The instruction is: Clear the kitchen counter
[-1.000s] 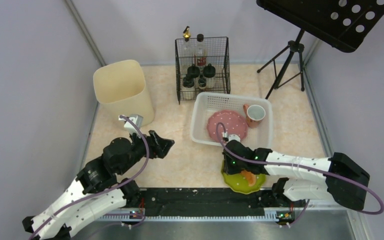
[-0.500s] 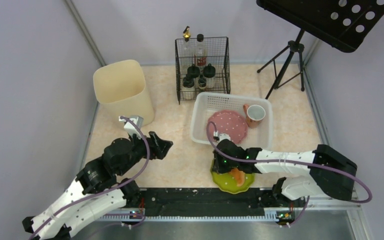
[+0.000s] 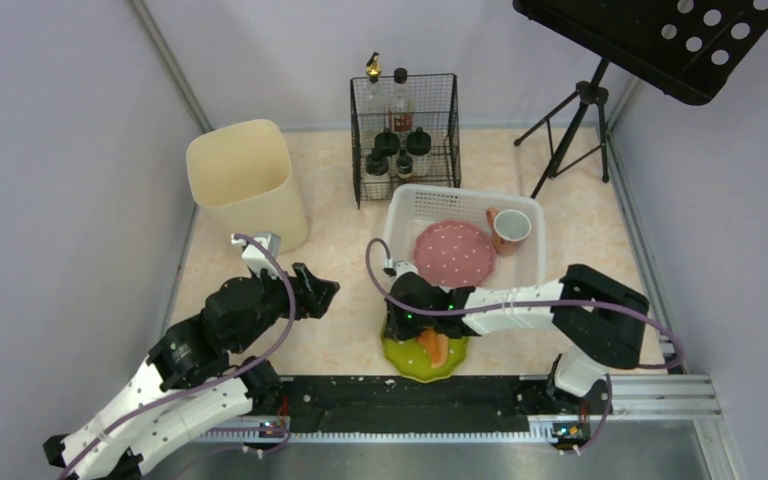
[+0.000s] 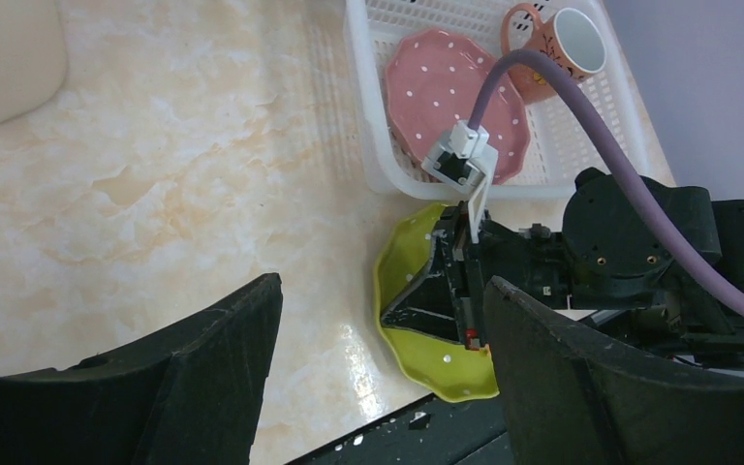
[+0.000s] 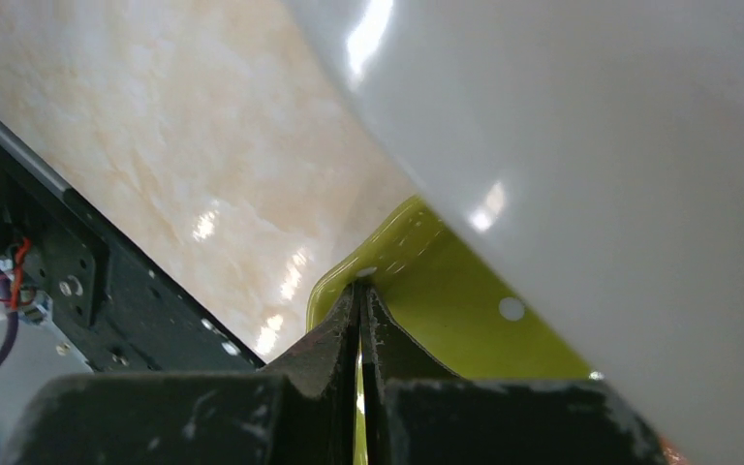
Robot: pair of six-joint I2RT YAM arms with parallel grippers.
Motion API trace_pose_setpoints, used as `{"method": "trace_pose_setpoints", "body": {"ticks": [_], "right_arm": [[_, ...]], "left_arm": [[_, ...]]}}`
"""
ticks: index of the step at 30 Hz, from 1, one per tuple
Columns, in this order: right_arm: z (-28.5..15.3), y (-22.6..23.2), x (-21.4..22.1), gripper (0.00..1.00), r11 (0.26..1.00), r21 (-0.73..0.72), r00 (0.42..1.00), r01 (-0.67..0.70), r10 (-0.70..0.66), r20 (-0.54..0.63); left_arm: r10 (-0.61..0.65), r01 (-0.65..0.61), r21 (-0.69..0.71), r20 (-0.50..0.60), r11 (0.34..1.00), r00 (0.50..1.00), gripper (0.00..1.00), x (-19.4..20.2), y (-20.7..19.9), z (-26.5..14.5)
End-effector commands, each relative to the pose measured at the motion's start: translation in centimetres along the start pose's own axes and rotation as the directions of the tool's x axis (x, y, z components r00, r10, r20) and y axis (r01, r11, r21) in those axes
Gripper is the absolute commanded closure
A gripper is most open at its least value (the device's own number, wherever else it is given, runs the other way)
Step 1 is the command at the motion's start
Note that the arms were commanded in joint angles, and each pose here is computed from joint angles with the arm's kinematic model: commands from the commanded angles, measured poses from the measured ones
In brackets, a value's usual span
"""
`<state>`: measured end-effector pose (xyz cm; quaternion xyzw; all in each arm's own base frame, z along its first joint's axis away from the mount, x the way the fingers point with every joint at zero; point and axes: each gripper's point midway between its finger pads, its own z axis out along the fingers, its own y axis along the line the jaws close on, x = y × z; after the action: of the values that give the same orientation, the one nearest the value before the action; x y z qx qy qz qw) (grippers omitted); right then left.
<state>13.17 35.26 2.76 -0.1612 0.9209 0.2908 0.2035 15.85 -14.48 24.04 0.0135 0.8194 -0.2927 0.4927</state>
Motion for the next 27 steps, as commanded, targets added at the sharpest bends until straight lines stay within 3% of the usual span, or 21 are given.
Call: {"method": "trace_pose_setpoints", "body": {"ticks": [1, 10, 18, 23, 27], "right_arm": [[1.8, 5.4, -3.2, 1.00, 0.991, -0.134, 0.997, 0.017, -0.007, 0.078], [3.2, 10.6, -7.0, 1.00, 0.973, -0.228, 0.991, 0.027, 0.005, 0.136], [-1.5, 11.2, -10.0, 0.62, 0.973, -0.228, 0.965, 0.039, 0.022, 0.261], [-4.7, 8.4, -9.8, 0.52, 0.989, -0.139, 0.950, 0.047, -0.001, 0.311], [-7.3, 5.7, -8.8, 0.49, 0.997, -0.065, 0.947, 0.051, -0.027, 0.319]], "left_arm": [[-0.035, 0.036, -0.023, 0.037, 0.999, 0.999, 0.19, -1.3, 0.1, -0.8], [-0.065, 0.066, -0.066, 0.018, 0.996, 0.998, 0.20, -0.3, 1.1, -0.8], [-0.093, 0.094, -0.133, 0.016, 0.987, 0.996, 0.20, 0.4, 2.4, -0.4], [-0.126, 0.122, -0.135, -0.025, 0.983, 0.992, 0.21, 2.3, 2.5, 0.9], [-0.134, 0.119, -0.122, -0.125, 0.985, 0.983, 0.21, 5.3, 2.1, 2.7]]}}
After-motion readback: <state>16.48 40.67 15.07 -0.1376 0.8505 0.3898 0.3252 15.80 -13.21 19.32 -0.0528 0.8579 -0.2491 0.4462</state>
